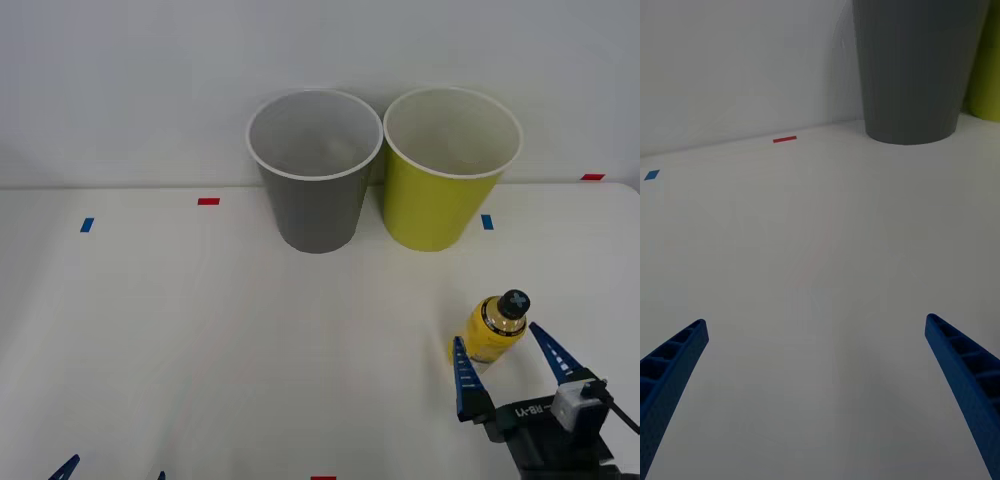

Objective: Put cans in the gray bin and PET bottles in the light green bin.

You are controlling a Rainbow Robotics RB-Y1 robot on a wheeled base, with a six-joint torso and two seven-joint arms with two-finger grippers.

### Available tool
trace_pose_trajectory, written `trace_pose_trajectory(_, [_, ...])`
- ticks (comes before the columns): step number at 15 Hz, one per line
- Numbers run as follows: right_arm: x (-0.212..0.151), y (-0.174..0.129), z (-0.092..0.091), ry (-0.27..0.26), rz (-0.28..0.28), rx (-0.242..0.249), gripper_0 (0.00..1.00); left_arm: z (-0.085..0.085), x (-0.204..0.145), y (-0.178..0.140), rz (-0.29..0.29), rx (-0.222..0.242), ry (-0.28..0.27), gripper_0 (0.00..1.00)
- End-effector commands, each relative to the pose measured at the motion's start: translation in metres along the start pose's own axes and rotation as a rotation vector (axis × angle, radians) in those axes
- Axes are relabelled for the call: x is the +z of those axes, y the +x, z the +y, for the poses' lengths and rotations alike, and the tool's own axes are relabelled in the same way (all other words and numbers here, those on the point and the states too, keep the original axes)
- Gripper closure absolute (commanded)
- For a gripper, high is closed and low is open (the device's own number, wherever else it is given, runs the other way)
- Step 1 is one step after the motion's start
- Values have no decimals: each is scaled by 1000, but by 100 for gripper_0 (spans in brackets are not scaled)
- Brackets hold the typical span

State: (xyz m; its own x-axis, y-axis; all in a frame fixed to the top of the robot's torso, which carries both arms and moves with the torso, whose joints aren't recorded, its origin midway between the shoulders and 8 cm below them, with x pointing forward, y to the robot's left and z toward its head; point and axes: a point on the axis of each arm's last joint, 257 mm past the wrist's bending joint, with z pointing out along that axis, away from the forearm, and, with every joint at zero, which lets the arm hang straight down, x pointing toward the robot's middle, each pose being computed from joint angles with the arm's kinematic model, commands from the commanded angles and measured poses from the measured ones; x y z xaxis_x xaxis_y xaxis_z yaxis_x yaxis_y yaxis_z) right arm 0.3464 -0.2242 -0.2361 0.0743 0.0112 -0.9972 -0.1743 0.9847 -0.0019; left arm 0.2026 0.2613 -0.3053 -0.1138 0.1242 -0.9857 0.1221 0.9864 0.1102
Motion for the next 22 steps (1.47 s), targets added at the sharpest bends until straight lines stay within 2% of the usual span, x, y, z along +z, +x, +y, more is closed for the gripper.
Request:
trace_pose_trajectory(1, [9,-2,-3,-1,1,7,0,0,0,0,0,0,0,0])
trace_pose_trajectory(11, [30,-3,-3,-18,21,18,0,0,0,0,0,0,0,0])
trace_pose_trajectory(14, [31,-3,-3,-22,21,5,0,0,0,0,0,0,0,0])
trace_pose_trajectory(15, [31,-4,-4,-23,20,1,6,0,0,0,0,0,0,0])
trace_pose_trajectory(16, [31,-3,-4,-23,22,-1,39,0,0,0,0,0,0,0])
trace_pose_trajectory(17, [30,-2,-5,-20,24,-4,79,0,0,0,0,0,0,0])
trace_pose_trajectory(18, [29,-2,-6,-18,25,-6,87,0,0,0,0,0,0,0])
trace_pose_trajectory(22, [24,1,-9,-5,33,-17,91,0,0,0,0,0,0,0])
